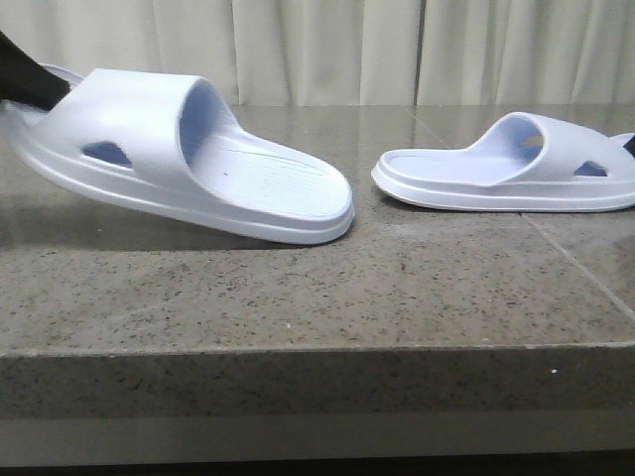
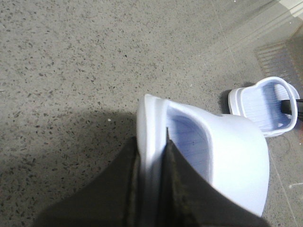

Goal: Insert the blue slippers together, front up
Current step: 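Grasp the heel of the second slipper with the right gripper and lift, then lower the right-held slipper onto the left-held slipper, toes overlapping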

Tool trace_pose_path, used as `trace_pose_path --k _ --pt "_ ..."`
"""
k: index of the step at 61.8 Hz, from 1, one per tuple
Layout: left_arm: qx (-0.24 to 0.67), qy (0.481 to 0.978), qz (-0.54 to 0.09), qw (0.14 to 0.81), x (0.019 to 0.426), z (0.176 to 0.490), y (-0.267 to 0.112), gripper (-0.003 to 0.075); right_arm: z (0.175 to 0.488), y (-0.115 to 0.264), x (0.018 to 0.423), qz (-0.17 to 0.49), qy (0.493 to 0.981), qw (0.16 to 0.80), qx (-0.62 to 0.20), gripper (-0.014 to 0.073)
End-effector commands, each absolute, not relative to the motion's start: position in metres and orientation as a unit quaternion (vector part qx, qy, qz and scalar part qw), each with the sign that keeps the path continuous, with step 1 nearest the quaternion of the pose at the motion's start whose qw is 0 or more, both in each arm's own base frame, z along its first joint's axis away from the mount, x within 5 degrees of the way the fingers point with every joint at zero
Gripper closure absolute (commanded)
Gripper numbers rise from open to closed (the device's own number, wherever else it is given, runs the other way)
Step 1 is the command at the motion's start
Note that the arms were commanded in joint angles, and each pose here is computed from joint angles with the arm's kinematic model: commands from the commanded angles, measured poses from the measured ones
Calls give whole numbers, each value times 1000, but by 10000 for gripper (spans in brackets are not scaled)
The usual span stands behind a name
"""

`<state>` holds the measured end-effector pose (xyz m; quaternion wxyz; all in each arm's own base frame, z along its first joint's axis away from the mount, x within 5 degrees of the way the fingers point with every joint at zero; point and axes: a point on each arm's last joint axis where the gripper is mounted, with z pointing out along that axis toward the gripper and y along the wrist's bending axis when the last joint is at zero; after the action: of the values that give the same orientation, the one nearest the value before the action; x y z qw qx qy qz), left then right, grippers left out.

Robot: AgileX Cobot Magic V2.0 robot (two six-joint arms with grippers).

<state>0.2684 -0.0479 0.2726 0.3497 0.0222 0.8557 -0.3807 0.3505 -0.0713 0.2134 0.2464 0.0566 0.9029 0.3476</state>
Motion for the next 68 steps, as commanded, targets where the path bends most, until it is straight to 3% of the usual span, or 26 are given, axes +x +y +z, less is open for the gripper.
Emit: trace_pose_path --k 1,15,24,34,42,53,68 --pt "22 836 -401 374 267 290 -52 741 234 -68 350 352 895 273 30 642" --pt "22 836 -401 374 267 290 -52 741 241 -67 349 360 888 284 33 660" --pt "21 834 -406 373 267 291 -53 741 265 -69 339 359 880 312 26 660" --pt "22 830 -428 357 270 286 -71 741 303 -75 306 356 868 345 17 660" --pt "5 835 -430 342 278 273 -90 741 320 -91 266 315 861 393 71 660" --pt "-40 843 -423 328 290 254 -100 741 324 -97 238 334 839 414 113 662" --pt "-56 850 -409 326 295 246 -99 741 324 -68 250 377 834 396 70 662"
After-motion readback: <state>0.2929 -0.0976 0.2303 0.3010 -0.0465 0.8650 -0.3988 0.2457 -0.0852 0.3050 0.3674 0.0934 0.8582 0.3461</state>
